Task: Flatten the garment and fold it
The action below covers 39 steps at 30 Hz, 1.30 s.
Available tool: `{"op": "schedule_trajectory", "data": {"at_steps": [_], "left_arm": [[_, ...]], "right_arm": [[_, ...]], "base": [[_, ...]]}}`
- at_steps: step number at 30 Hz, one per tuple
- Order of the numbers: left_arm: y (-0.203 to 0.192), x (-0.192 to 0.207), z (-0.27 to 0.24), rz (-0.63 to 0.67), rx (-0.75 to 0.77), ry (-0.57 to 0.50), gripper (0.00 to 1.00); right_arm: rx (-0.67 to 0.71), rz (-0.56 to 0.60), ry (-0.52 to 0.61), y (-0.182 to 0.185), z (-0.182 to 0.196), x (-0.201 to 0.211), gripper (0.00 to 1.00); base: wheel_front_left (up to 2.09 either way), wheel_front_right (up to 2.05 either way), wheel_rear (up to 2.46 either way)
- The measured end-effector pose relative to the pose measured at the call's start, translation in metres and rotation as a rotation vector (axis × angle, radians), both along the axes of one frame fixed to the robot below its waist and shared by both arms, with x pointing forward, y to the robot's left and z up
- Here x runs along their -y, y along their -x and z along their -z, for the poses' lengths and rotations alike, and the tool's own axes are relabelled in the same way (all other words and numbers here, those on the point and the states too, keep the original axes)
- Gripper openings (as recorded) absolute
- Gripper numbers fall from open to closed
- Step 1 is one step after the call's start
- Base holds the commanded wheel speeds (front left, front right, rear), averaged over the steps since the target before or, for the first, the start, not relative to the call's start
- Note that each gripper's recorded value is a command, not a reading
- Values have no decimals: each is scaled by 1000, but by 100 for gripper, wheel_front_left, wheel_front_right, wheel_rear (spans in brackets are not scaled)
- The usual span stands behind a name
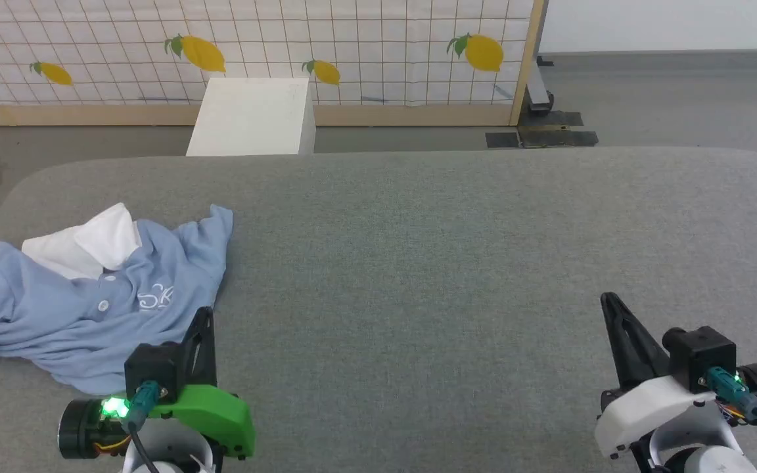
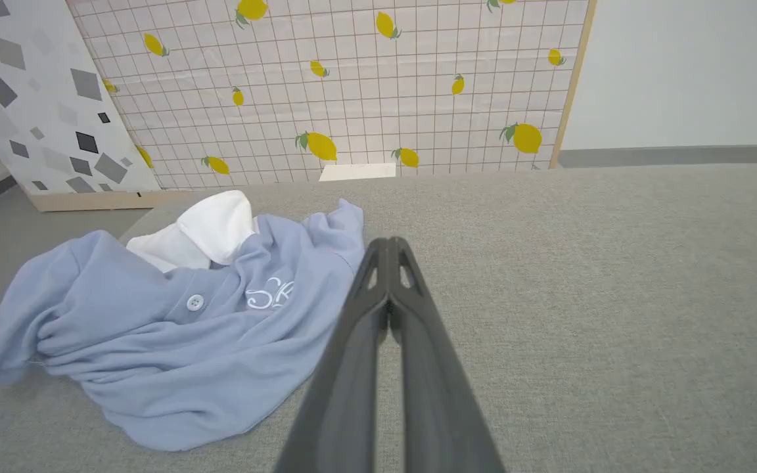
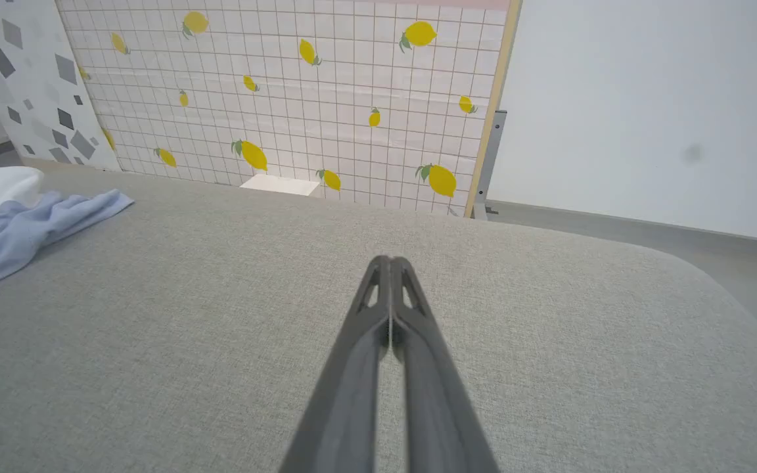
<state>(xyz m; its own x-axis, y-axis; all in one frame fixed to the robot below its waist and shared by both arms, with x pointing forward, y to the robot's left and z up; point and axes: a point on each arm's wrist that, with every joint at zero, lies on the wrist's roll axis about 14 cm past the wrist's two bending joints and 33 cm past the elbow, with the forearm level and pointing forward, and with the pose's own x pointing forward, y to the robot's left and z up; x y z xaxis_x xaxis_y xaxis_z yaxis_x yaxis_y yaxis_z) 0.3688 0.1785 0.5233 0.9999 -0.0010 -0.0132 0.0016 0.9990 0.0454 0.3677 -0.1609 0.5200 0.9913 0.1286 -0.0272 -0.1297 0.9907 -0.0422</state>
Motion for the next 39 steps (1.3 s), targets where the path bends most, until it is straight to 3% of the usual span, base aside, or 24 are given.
{"op": "schedule_trajectory", "data": {"at_steps": [22, 23, 39], "left_arm": [[0, 0, 0, 0, 0, 0, 0], [0, 0, 0, 0, 0, 0, 100], [0, 2, -1, 6, 13, 9, 100]], "right_arm": [[0, 0, 0, 0, 0, 0, 0], [0, 0, 0, 0, 0, 0, 100], [7, 26, -5, 0, 1, 9, 100]], "base": [[0, 0, 0], [0, 0, 0], [0, 0, 0]]}}
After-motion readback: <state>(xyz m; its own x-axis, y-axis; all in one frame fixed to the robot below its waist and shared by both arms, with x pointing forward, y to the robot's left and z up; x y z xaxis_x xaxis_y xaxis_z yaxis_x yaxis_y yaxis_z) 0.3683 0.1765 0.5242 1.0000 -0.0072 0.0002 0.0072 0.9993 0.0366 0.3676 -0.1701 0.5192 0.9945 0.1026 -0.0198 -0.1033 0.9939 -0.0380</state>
